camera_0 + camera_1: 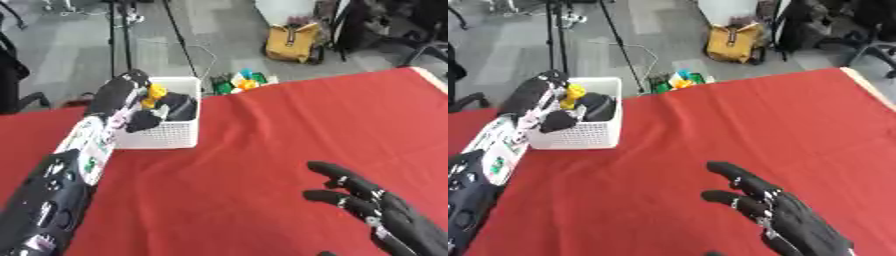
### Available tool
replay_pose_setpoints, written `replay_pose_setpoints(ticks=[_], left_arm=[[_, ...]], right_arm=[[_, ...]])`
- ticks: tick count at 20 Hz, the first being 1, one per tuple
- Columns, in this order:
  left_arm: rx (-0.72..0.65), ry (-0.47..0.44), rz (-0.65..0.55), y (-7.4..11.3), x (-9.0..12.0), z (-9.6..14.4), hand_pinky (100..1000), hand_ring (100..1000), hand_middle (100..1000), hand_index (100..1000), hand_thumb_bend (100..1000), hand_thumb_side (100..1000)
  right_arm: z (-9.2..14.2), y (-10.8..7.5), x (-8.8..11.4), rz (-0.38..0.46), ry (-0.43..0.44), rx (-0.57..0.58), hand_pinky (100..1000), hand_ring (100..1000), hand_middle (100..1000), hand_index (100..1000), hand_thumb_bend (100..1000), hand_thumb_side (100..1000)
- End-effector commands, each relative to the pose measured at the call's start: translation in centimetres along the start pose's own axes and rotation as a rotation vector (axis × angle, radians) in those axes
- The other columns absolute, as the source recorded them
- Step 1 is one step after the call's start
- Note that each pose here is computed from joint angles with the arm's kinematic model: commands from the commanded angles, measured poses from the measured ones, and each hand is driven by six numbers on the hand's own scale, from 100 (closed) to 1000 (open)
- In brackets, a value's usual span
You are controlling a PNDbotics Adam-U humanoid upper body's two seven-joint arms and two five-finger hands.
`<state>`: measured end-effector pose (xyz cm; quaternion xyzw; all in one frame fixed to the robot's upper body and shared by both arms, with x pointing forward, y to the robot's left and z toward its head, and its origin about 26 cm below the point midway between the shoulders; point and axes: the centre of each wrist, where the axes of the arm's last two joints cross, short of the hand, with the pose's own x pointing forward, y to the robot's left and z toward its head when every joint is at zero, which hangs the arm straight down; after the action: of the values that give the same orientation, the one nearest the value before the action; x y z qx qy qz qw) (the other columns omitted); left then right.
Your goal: Pick up objects on the table and place them in the box.
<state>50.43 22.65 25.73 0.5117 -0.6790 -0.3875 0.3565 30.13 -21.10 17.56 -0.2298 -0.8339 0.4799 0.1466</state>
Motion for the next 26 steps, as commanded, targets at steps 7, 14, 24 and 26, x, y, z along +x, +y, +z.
replay_pose_setpoints(ticks=[7, 14, 24, 26], left_arm=[[0.002, 0.039, -0.079, 0.2, -1.2, -0.5, 962, 968, 935, 1000, 100, 679], [-0.063, 0.009, -0.089, 0.2, -1.1, -0.6, 1000, 1000, 1000, 1000, 100, 884], [-0.383, -0.041, 0.053, 1.8, -1.0, -1.2, 1000, 1000, 1000, 1000, 100, 1000], [-0.441, -0.053, 0.077, 2.6, -0.8, -1.4, 1000, 1000, 1000, 1000, 100, 1000]], right_arm=[[-0.6, -0.6, 0.5, 0.007, -0.043, -0.02, 777, 1000, 1000, 882, 394, 1000], [-0.6, -0.5, 0.5, 0.003, -0.041, -0.016, 777, 1000, 1000, 882, 394, 1000], [0.1, -0.3, 0.4, -0.008, -0.017, -0.012, 774, 1000, 1000, 878, 398, 1000], [0.2, -0.3, 0.4, -0.01, -0.015, -0.01, 774, 1000, 1000, 878, 398, 1000]])
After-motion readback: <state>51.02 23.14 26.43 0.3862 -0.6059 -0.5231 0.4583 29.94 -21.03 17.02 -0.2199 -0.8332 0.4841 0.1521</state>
